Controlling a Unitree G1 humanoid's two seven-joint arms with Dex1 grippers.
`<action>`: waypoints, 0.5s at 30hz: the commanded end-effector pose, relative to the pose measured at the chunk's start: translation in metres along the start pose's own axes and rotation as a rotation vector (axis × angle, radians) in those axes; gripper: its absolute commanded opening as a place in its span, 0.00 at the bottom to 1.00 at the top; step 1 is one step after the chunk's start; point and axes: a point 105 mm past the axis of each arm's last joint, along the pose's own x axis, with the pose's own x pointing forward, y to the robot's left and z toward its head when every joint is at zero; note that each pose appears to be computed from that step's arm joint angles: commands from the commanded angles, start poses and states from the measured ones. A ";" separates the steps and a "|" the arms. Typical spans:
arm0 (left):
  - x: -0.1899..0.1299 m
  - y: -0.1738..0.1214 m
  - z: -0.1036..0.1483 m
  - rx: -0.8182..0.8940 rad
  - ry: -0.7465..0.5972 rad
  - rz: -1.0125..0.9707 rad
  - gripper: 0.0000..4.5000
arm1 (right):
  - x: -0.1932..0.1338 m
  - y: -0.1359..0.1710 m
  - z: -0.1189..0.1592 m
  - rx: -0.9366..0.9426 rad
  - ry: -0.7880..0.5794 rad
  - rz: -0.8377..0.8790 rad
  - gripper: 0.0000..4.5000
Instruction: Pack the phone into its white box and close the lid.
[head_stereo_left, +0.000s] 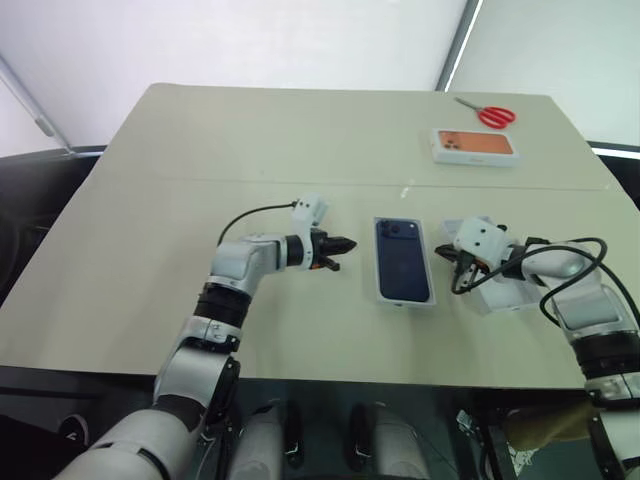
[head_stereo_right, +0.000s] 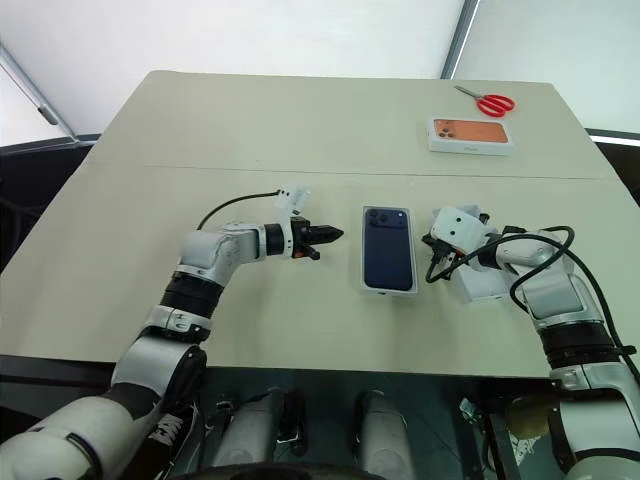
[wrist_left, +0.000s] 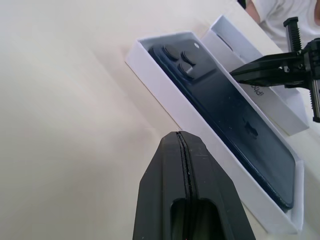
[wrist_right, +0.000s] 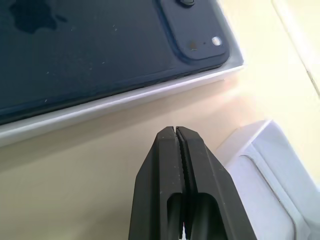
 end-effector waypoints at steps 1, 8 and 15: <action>-0.009 -0.002 0.024 0.033 -0.093 -0.002 0.00 | 0.004 -0.016 -0.002 -0.017 0.018 -0.099 0.01; -0.018 -0.006 0.027 0.039 -0.117 0.002 0.00 | 0.010 -0.036 -0.007 -0.031 0.059 -0.196 0.01; -0.038 -0.005 0.037 0.099 -0.167 -0.010 0.00 | 0.008 -0.038 0.000 -0.031 0.024 -0.184 0.01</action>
